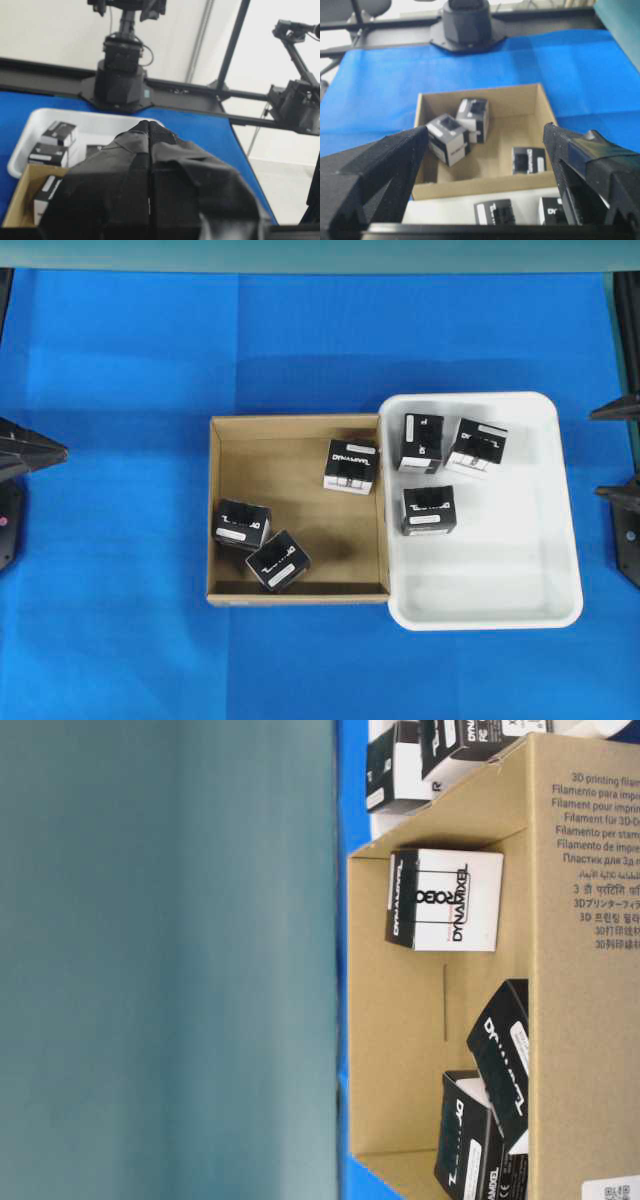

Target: Pick a box that is randomly placed inside the cardboard box.

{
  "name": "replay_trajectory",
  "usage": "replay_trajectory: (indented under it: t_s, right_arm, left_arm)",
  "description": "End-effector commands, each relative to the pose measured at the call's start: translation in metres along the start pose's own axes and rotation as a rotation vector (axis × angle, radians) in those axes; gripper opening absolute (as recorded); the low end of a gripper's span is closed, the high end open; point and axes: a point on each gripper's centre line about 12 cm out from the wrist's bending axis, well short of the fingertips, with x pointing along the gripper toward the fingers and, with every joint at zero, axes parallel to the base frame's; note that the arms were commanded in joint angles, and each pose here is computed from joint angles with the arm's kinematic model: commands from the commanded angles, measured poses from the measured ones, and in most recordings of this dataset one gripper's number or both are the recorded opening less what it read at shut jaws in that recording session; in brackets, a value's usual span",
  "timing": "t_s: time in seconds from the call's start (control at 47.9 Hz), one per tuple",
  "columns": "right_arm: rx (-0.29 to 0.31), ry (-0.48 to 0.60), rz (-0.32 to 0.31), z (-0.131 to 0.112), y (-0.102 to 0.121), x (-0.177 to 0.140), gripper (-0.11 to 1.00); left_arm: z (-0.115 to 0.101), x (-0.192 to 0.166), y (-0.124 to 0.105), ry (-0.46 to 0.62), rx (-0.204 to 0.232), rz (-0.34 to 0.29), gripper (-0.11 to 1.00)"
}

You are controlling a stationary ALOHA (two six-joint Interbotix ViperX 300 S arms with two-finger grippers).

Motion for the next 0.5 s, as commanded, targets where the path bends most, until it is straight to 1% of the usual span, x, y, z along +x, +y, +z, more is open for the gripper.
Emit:
replay_trajectory:
  t_s: [0.0, 0.188, 0.292, 0.48]
  right_arm:
    - [0.001, -0.020, 0.003, 0.0059, 0.0005, -0.0021, 0.99]
    - [0.001, -0.014, 0.003, 0.0034, 0.0004, -0.0016, 0.99]
    - [0.005, -0.020, 0.003, 0.0046, 0.0005, -0.0018, 0.99]
    - [-0.002, -0.014, 0.003, 0.0034, 0.0004, -0.0019, 0.99]
  left_arm:
    - [0.0078, 0.0013, -0.0015, -0.019, 0.004, -0.005, -0.07]
    - [0.0063, 0.0013, -0.0012, -0.015, -0.006, -0.004, -0.07]
    - [0.0057, 0.0013, -0.0011, -0.013, 0.004, -0.004, -0.07]
    - [0.0059, 0.0013, -0.0009, -0.015, 0.000, -0.002, -0.07]
